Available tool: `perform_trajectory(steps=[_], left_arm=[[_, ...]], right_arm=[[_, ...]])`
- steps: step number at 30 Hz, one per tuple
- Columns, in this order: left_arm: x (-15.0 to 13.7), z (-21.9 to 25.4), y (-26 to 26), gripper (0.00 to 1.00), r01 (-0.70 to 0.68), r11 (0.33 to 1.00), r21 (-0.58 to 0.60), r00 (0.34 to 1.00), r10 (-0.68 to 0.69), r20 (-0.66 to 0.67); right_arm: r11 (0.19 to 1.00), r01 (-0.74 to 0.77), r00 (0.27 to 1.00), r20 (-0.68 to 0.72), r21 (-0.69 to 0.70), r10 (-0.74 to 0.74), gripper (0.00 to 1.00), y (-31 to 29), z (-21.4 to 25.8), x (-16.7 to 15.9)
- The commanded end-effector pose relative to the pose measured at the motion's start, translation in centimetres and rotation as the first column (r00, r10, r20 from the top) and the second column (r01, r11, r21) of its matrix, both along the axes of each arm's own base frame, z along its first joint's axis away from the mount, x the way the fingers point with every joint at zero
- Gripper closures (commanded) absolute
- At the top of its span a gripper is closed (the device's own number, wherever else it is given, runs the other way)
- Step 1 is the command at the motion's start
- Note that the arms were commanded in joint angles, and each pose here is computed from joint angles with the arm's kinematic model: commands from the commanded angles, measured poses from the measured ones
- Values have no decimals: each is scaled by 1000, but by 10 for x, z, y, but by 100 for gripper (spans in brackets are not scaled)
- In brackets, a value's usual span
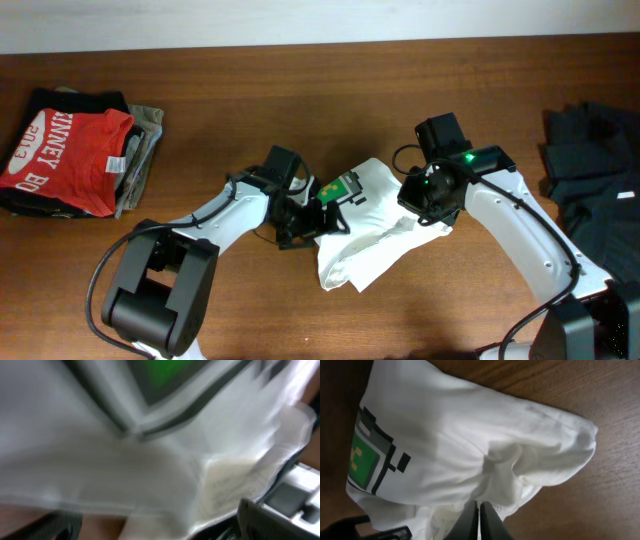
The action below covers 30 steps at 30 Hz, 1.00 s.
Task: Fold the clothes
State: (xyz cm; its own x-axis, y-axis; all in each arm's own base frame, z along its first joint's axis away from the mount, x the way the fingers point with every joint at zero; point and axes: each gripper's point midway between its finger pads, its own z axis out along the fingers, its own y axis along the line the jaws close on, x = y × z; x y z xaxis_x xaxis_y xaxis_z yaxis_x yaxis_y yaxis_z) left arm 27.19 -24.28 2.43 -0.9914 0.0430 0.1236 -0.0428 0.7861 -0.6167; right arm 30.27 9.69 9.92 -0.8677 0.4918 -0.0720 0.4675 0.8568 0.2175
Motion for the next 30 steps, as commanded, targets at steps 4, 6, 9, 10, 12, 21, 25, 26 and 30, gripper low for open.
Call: perform_trajectory(steps=[4, 6, 9, 10, 12, 21, 25, 26, 30], left_arm=[[27, -14, -21, 2, -225, 974, -4, 974, 225, -27], [21, -26, -36, 11, -185, 983, -9, 982, 185, -21], [16, -45, -37, 58, -163, 986, 16, 986, 164, -33], [17, -44, -37, 77, -143, 990, 8, 990, 143, -11], [20, -42, -37, 99, -109, 994, -6, 994, 109, 24], [160, 146, 142, 99, -348, 928, -132, 799, 368, 477], [215, 236, 288, 100, -515, 841, -168, 481, 445, 756], [216, 241, 327, 100, -588, 796, -142, 417, 449, 791], [205, 217, 433, 100, -729, 684, 34, 363, 343, 866]], right_arm=[[1000, -7, 1000, 9, -20, 7, 93, -5, 2, 0], [1000, -7, 1000, 5, -21, 7, 93, -5, 1, -1], [1000, -8, 1000, 1, -19, 8, 93, -4, 1, -3], [1000, -8, 1000, -5, -20, 8, 93, -5, 1, -4], [1000, -8, 1000, 1, -19, 8, 94, -5, 3, -4], [999, -26, 969, 244, -40, 35, 89, -17, 70, -6], [999, -28, 970, 239, -37, 36, 89, -17, 70, -8], [999, -28, 970, 239, -37, 36, 88, -17, 70, -8], [998, -32, 981, 191, -48, 40, 89, -19, 65, -19]])
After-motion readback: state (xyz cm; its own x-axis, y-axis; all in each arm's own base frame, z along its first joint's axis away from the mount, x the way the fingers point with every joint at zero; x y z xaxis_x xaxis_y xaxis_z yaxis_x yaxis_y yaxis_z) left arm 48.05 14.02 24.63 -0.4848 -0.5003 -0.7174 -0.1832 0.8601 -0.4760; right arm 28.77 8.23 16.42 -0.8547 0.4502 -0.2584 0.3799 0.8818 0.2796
